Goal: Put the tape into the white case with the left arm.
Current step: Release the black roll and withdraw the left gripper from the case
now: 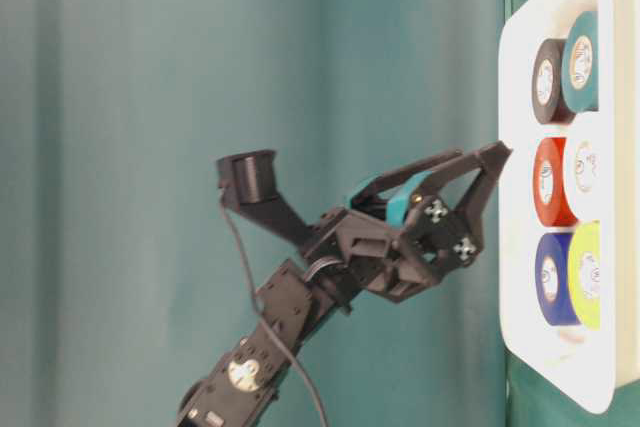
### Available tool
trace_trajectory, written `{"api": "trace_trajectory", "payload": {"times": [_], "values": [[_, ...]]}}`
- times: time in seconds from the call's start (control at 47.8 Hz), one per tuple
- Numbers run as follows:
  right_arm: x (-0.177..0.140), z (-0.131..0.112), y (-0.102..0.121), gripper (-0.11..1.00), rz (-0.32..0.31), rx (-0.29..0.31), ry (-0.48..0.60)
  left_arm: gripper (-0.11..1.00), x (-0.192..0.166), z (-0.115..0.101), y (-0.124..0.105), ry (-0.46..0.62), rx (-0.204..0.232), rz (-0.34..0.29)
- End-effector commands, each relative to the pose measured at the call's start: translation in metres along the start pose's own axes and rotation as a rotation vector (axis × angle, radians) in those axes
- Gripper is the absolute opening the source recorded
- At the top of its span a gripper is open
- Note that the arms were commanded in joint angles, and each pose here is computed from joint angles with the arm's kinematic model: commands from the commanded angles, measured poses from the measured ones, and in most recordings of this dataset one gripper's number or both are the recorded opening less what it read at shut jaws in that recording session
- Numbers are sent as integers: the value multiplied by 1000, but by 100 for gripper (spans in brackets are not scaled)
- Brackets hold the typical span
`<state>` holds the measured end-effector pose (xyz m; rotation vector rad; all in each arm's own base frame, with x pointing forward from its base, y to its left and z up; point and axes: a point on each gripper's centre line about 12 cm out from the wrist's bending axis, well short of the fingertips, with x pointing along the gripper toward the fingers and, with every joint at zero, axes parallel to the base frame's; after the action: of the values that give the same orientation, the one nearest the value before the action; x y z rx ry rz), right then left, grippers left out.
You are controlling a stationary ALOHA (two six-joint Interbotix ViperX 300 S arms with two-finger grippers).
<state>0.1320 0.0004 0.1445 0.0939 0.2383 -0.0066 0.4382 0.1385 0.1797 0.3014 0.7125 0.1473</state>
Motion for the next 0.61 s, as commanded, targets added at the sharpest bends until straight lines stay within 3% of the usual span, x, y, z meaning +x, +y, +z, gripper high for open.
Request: {"api": "trace_trajectory", "payload": {"times": [0.0,0.126,0.586], "values": [[1,4,0,-9,0,0,-9,88,-20,23,-1,-83,-6,17],[1,4,0,-9,0,0,-9,88,-29,33,-15,-138,-37,3],[1,4,0,-9,1,0,-9,88,-59,46,-71,-243,-67,-88]]}}
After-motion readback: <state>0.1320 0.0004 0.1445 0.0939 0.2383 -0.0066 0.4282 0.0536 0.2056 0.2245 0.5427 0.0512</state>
